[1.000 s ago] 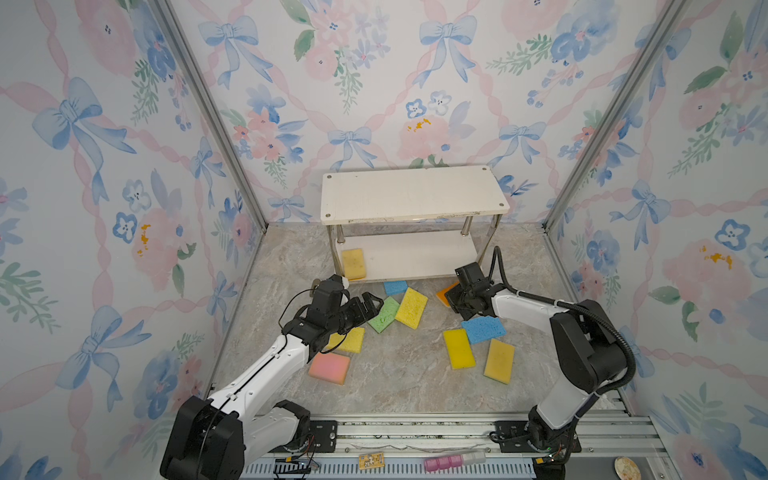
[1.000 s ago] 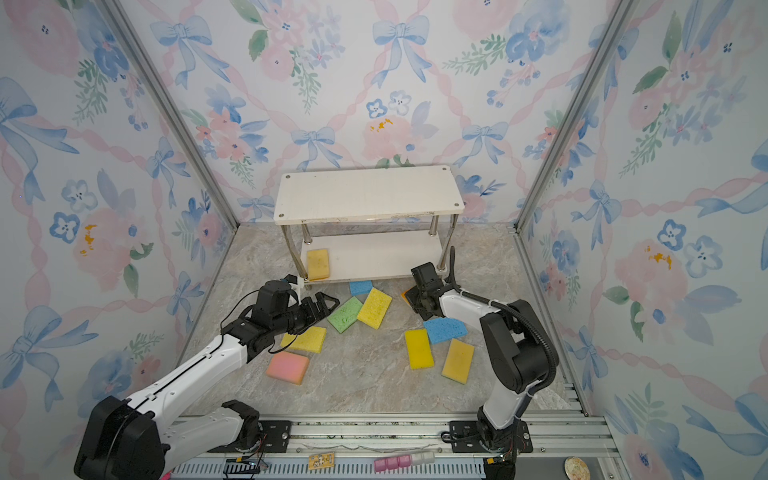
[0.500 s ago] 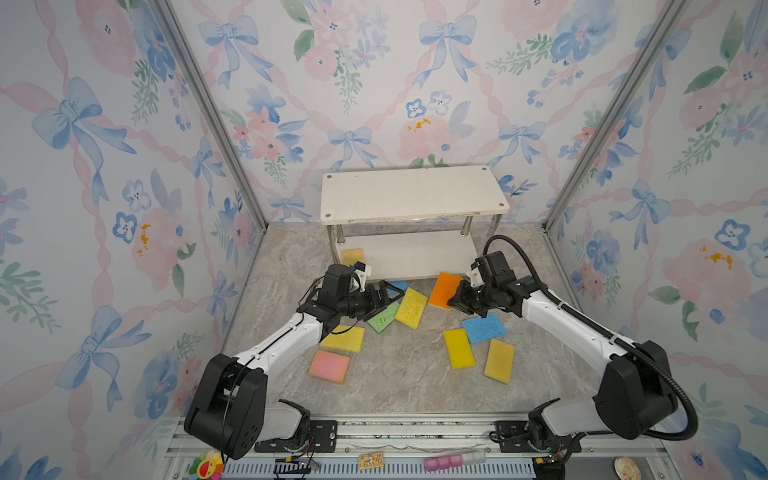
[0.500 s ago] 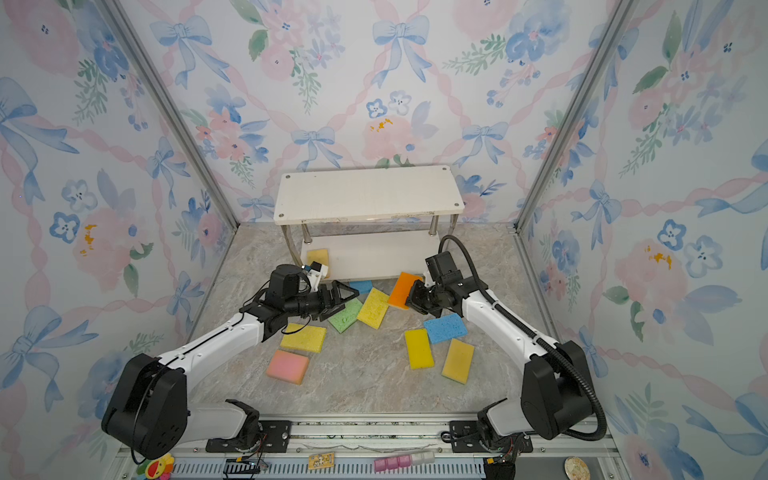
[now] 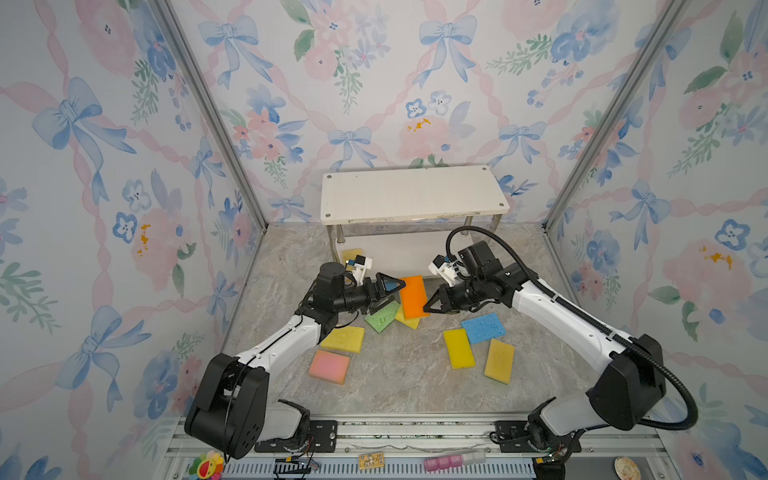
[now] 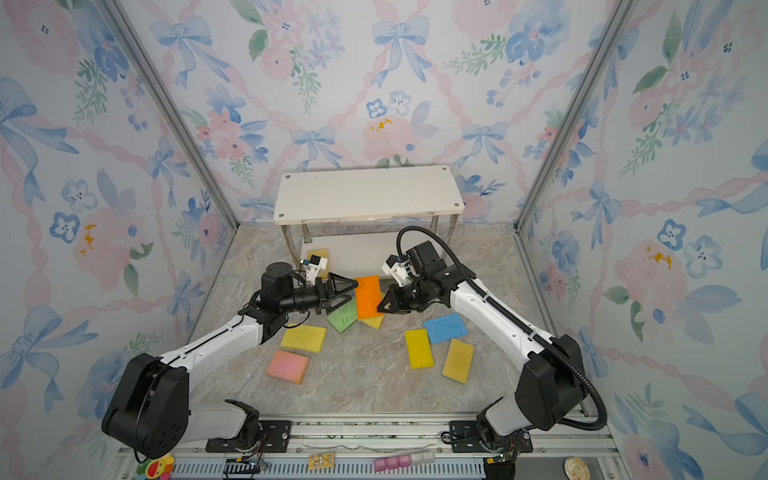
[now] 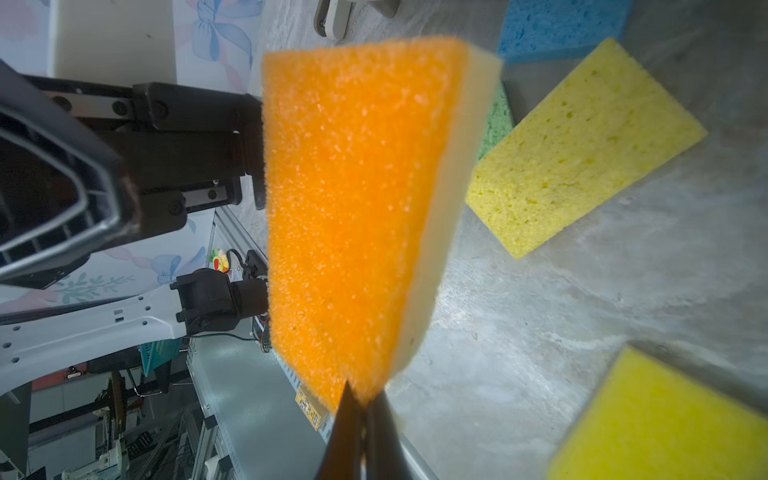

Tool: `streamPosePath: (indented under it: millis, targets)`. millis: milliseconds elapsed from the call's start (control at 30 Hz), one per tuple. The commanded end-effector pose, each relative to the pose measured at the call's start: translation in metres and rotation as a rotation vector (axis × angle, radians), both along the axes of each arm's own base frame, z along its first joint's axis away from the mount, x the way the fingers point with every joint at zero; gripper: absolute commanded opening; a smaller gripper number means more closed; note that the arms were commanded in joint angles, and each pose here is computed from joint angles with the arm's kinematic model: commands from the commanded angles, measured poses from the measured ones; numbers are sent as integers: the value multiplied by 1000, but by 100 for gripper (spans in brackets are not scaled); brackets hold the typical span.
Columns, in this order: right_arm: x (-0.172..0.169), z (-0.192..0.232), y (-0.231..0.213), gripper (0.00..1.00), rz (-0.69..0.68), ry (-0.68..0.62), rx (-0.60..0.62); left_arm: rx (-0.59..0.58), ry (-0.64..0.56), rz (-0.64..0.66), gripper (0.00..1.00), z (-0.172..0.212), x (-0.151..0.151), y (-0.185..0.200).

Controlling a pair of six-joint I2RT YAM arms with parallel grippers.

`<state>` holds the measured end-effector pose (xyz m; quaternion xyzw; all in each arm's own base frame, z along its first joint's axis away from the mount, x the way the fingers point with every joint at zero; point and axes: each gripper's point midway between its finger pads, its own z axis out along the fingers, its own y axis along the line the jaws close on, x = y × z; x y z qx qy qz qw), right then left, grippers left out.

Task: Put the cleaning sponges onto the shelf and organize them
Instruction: 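Lift the orange sponge toward the left gripper while the left gripper approaches, then hold the orange sponge in the right gripper beside the left gripper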

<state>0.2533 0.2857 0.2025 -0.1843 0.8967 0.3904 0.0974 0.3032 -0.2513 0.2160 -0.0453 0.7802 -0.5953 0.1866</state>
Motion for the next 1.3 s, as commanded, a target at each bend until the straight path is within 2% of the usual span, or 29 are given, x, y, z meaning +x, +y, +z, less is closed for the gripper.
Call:
streamPosePath:
  millis: [0, 300, 400, 467, 633, 733, 800, 900, 933, 967, 1033, 1067, 1167, 1267]
  targets:
    - [-5, 8, 13, 0, 51, -6, 33, -19, -20, -5, 90, 6, -4, 1]
    - [-5, 4, 26, 0, 51, 6, 48, -24, -24, 3, 69, 5, -2, 1]
    - [-4, 3, 27, 0, 43, 6, 51, -22, -25, 2, 58, 4, -1, 1]
    - [-5, 3, 27, 0, 38, 8, 50, -9, 9, -1, 51, -12, -6, 3]
    - [-5, 2, 26, 0, 26, 12, 46, -7, 25, 4, 22, -19, -5, 3]
    - [-4, 2, 25, 1, 16, 10, 40, -8, 19, 4, 17, -17, -5, 3]
    - [-3, 3, 24, 15, 1, 4, 34, -7, 19, 6, 14, -18, -5, 3]
    - [3, 6, 16, 46, -57, -14, 29, -5, 13, 17, 13, -17, -3, 4]
    - [9, 5, 8, 55, -110, -16, 13, -4, 10, 24, 13, -16, -2, 5]
    - [14, 5, 2, 60, -168, -12, 13, -3, 11, 32, 13, -17, -2, 6]
    - [22, -3, -12, 61, -309, 34, 12, -2, 8, 43, 13, -16, 0, 7]
    - [23, -3, -10, 60, -349, 57, 60, -2, 7, 48, 12, -15, 1, 8]
    - [20, 2, 4, 58, -402, 113, 196, 0, 11, 62, 12, -17, 2, 10]
    - [11, 6, 20, 55, -377, 129, 230, 3, 18, 73, 12, -19, 4, 12]
